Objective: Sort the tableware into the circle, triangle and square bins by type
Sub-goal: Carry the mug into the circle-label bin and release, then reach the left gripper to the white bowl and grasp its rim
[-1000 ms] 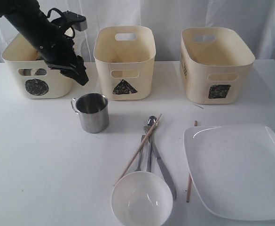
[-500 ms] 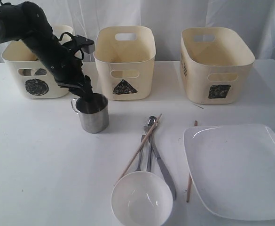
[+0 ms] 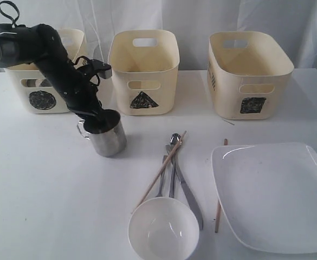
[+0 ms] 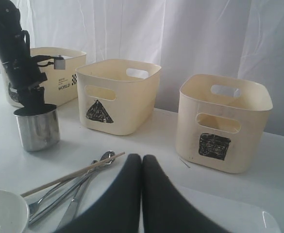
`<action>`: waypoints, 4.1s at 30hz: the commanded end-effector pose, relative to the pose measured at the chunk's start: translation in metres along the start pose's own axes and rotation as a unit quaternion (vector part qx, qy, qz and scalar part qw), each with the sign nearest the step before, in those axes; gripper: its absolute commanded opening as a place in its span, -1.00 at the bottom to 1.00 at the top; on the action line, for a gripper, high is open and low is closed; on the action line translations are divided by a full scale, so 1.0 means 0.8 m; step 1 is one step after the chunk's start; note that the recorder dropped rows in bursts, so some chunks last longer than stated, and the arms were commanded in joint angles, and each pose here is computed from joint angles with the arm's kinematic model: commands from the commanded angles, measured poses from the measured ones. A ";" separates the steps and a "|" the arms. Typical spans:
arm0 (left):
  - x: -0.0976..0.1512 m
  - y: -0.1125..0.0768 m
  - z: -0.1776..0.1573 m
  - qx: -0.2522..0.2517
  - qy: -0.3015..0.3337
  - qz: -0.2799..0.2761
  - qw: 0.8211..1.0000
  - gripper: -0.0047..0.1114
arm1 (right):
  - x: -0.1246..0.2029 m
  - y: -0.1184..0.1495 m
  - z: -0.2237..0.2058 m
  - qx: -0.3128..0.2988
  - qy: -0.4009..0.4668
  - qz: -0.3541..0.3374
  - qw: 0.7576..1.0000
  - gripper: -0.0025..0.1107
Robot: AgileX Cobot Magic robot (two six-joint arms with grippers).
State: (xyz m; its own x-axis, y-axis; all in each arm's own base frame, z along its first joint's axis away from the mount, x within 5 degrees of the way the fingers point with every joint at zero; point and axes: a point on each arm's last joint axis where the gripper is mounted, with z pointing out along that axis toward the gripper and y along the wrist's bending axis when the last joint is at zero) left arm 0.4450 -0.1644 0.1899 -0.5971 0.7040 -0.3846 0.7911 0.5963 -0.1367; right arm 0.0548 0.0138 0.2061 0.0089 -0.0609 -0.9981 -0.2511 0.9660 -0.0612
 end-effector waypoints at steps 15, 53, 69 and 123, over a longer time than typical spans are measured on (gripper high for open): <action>-0.011 -0.014 -0.250 -0.354 -0.121 0.038 0.927 -0.92 | 0.001 0.000 0.000 0.002 -0.003 0.000 1.000 -0.96; -0.002 -0.045 -0.225 -0.080 -0.146 -0.089 0.982 -0.03 | 0.001 0.000 0.000 0.002 -0.003 0.000 1.000 -0.96; 0.012 -0.192 -0.096 0.064 0.097 0.000 0.993 -0.03 | 0.001 0.000 0.000 0.002 -0.003 0.000 1.000 -0.96; 0.063 -0.261 0.023 0.144 0.078 0.031 0.986 -0.03 | 0.001 0.000 0.000 0.002 -0.003 0.000 1.000 -0.96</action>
State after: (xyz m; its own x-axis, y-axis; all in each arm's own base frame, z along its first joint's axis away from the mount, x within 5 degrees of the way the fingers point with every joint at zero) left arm 0.2566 -0.2604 0.1865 -0.5357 0.8051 -0.2545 0.8246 0.4340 -0.3630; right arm 0.0548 0.0138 0.2061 0.0089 -0.0609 -0.9981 -0.2511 0.9660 -0.0612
